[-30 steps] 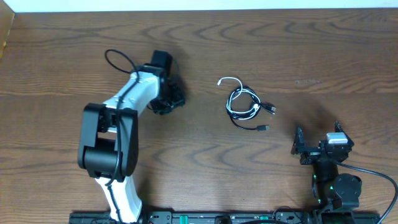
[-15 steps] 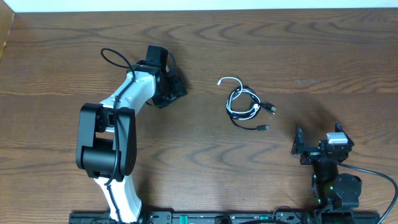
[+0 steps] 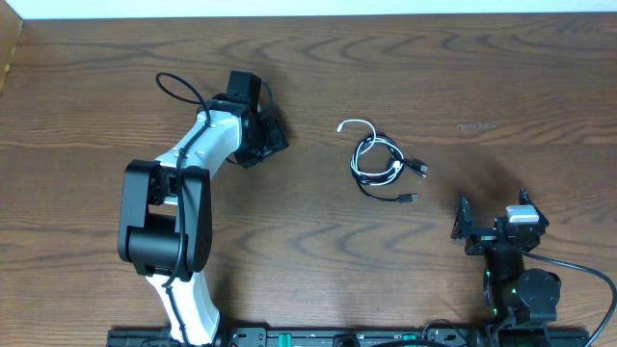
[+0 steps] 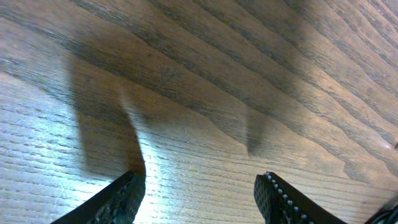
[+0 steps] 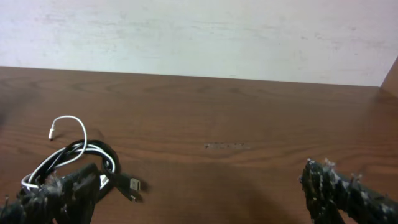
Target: Untangle cables
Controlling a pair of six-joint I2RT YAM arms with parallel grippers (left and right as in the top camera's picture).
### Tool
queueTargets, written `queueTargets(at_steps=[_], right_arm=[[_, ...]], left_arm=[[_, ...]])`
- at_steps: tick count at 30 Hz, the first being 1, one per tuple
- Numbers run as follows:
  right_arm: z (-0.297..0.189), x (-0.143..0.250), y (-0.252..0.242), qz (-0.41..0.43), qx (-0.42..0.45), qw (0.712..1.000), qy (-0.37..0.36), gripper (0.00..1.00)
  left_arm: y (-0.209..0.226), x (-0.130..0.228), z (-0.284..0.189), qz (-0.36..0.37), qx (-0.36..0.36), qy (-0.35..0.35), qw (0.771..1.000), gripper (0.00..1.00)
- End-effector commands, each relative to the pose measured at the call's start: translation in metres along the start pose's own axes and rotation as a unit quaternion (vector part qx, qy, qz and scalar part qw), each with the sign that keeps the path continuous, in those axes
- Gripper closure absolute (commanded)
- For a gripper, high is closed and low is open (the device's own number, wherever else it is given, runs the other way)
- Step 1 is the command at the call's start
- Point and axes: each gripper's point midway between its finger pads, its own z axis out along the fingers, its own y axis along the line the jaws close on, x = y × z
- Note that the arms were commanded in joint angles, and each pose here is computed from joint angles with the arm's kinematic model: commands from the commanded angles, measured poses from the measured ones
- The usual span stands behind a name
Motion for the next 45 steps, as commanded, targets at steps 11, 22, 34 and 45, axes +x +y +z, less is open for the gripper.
queueTargets(at_steps=[11, 22, 34, 45], right_arm=[[-0.0001, 0.0011, 0.0012, 0.003, -0.002, 1.000, 0.001, 0.01], [-0.0001, 0.0011, 0.0012, 0.003, -0.002, 1.000, 0.001, 0.01], [-0.0001, 0.0011, 0.0012, 0.003, -0.002, 1.000, 0.001, 0.01], [-0.0001, 0.0011, 0.0012, 0.003, -0.002, 1.000, 0.001, 0.01]], left_arm=[[-0.0009, 0.0051, -0.0057, 0.011, -0.007, 0.000, 1.000, 0.38], [-0.0042, 0.0020, -0.0056, 0.014, -0.002, -0.007, 1.000, 0.35], [-0.0052, 0.0005, -0.0056, 0.028, 0.000, -0.010, 1.000, 0.46], [-0.0056, -0.0001, -0.0056, 0.033, 0.001, -0.011, 0.999, 0.92]])
